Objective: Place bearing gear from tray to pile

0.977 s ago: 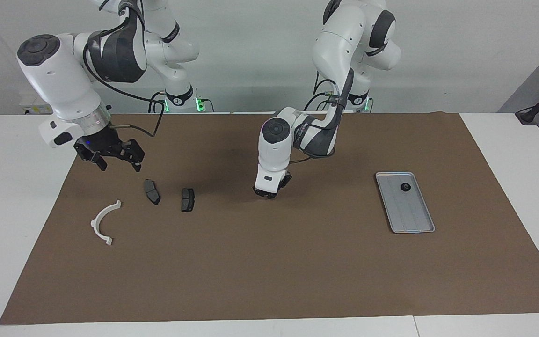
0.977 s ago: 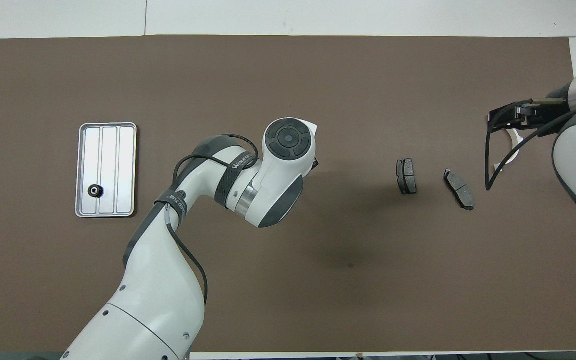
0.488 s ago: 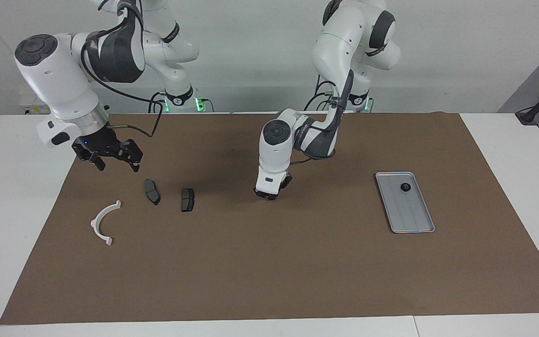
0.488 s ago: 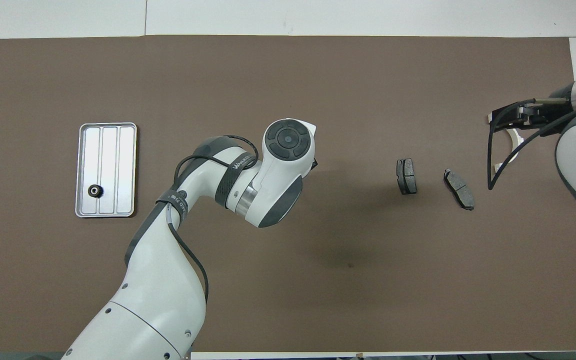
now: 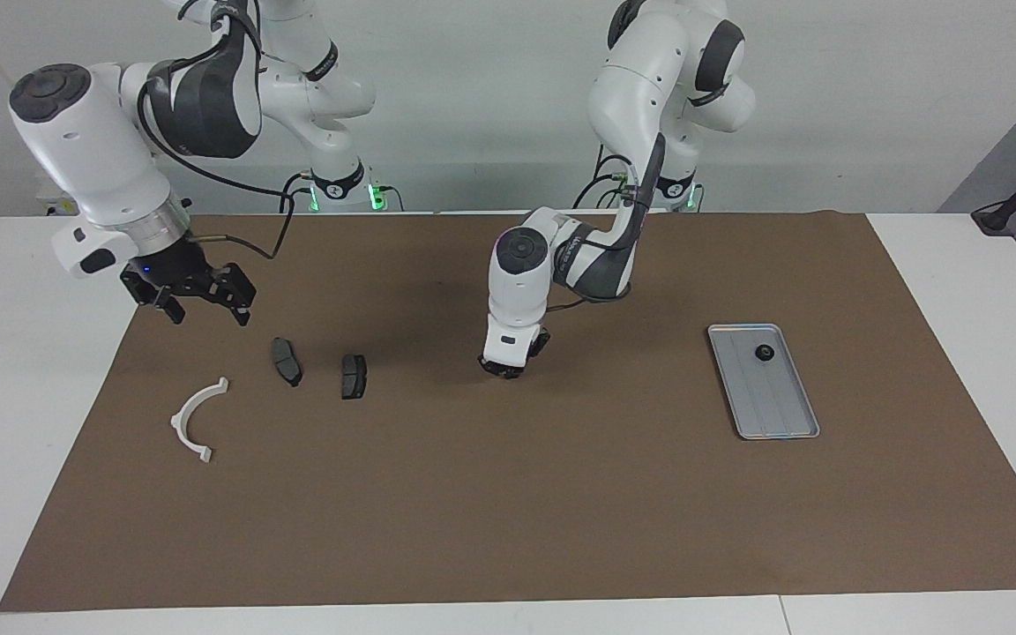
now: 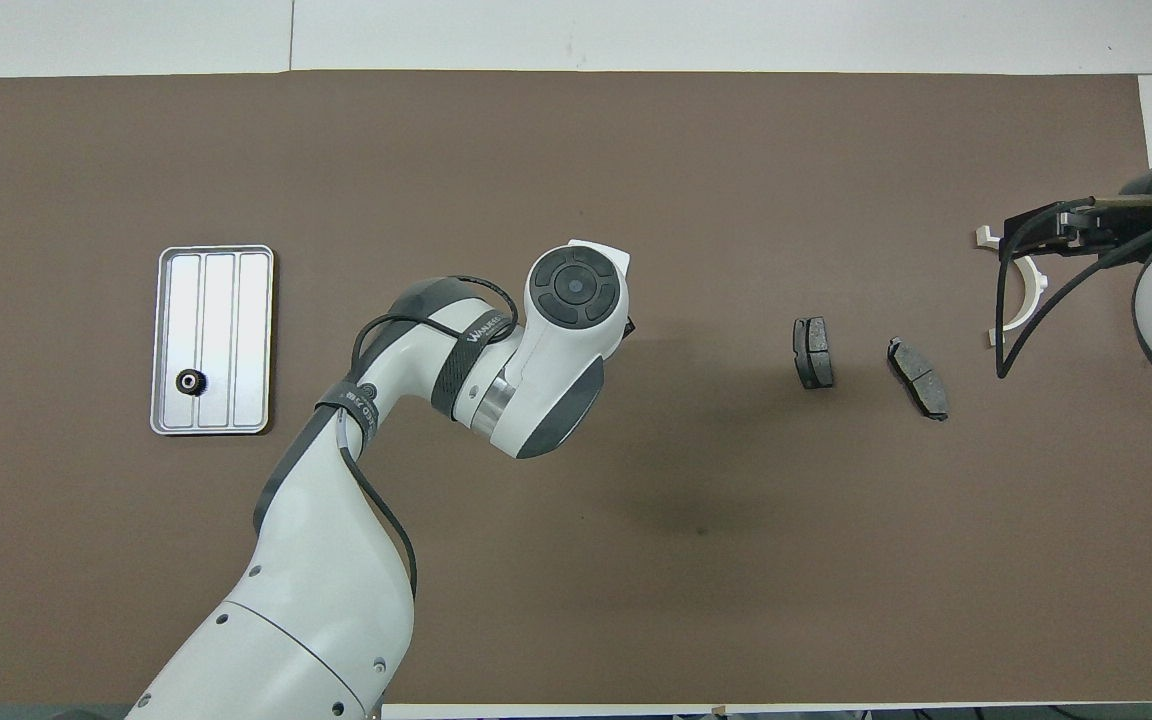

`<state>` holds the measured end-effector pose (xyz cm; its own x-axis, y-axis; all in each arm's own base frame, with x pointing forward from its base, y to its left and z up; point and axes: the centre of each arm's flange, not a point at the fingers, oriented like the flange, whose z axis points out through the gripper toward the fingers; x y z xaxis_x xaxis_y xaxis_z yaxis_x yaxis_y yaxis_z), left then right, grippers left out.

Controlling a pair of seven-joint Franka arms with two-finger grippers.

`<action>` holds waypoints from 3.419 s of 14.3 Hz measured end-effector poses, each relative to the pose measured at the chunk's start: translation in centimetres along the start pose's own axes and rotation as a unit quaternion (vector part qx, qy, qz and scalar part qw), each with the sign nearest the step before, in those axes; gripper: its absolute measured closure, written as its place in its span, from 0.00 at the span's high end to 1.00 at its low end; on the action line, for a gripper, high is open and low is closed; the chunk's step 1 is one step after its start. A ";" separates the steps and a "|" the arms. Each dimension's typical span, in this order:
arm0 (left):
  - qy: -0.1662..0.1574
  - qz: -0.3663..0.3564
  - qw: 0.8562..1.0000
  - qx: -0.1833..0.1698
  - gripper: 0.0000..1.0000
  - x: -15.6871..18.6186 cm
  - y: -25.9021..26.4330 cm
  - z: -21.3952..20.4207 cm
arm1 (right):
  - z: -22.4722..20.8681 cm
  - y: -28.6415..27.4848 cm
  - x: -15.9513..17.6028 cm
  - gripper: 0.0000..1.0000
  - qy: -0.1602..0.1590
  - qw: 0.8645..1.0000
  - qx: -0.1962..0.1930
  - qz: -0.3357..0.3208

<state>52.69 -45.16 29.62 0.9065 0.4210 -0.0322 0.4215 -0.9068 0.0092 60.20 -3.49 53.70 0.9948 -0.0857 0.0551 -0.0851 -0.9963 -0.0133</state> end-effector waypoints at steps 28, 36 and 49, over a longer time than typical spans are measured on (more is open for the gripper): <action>-0.062 0.224 0.972 0.027 1.00 23.7 -34.5 -6.9 | 14.3 -39.5 -4.0 1.00 0.019 0.997 0.001 0.078; -0.041 0.229 0.972 0.016 1.00 23.0 -40.4 -3.6 | 18.3 -41.9 -6.7 1.00 -0.035 0.999 0.012 0.040; -0.024 0.223 0.974 0.012 0.80 21.8 -41.8 -1.7 | 20.6 -40.9 -6.8 1.00 -0.031 0.999 0.022 0.024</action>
<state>54.83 1.95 30.19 0.9969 -0.0166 -0.0767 -0.0160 -0.9998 0.0092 58.09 38.03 33.31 0.9913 -0.1316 -0.0084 -0.1319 -0.9896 -0.0576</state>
